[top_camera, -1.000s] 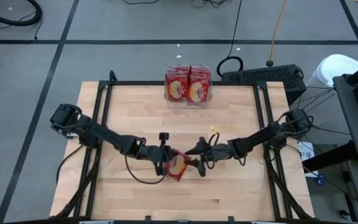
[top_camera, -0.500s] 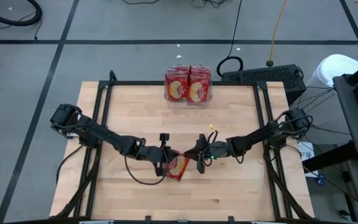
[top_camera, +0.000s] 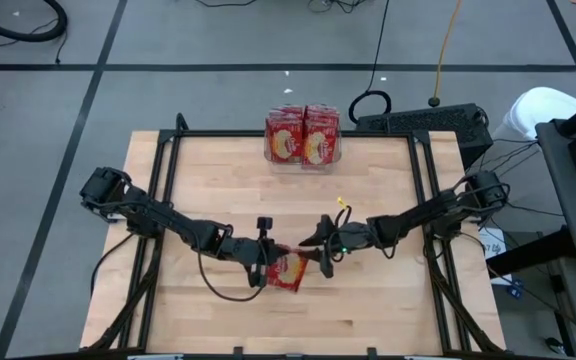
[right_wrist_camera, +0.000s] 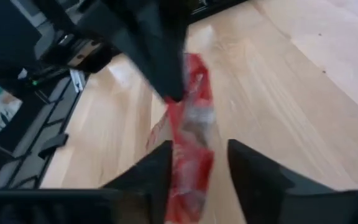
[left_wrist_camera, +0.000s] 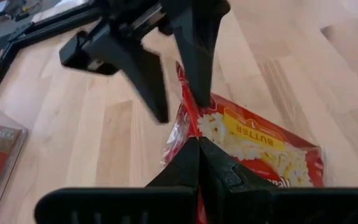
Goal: Sort popcorn bags into baskets
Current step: Put the red popcorn bag into the transparent bin
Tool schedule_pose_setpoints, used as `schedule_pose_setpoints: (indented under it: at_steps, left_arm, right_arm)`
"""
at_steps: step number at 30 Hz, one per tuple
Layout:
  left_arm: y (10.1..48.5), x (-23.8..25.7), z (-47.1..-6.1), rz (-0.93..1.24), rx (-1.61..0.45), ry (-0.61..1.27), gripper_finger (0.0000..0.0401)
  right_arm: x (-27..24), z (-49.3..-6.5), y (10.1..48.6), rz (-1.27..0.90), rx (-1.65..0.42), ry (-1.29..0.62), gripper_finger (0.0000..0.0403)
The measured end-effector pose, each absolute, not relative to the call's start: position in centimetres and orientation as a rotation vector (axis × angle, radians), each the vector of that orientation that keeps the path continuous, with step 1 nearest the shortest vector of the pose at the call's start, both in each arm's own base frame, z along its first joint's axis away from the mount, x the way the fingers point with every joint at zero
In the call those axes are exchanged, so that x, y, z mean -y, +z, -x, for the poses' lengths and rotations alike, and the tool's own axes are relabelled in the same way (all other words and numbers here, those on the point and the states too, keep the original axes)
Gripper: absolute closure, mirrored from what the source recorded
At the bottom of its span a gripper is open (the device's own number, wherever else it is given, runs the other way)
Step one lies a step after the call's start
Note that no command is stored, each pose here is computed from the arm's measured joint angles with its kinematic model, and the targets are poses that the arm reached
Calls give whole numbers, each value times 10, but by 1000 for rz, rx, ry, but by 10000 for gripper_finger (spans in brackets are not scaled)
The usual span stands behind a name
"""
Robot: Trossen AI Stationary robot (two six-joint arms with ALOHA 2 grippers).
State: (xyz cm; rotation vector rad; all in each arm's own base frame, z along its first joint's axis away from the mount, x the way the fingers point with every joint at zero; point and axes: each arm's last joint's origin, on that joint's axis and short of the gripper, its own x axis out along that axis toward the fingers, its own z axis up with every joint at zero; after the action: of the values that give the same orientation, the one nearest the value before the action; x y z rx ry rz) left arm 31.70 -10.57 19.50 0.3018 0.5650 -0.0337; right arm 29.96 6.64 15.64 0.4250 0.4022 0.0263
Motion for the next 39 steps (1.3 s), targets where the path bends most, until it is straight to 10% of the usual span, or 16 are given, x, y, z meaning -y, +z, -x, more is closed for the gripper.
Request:
schedule_pose_setpoints:
  at_steps: [12,22,29,39]
  left_arm:
    - [200,107,-320,-339,-503,-48,398]
    - [202,106,-322,-287,-480,-13,392]
    - [205,106,-321,-237,-449,155,294]
    - [232,111,-303,-160,-344,380,199]
  right_arm:
    - [-62,-299,150,-477,-481,91,158]
    - [-63,-301,155,-415,-435,136,282]
    - [-62,-301,155,-358,-428,143,383]
    - [-41,-284,187,-272,-401,104,376]
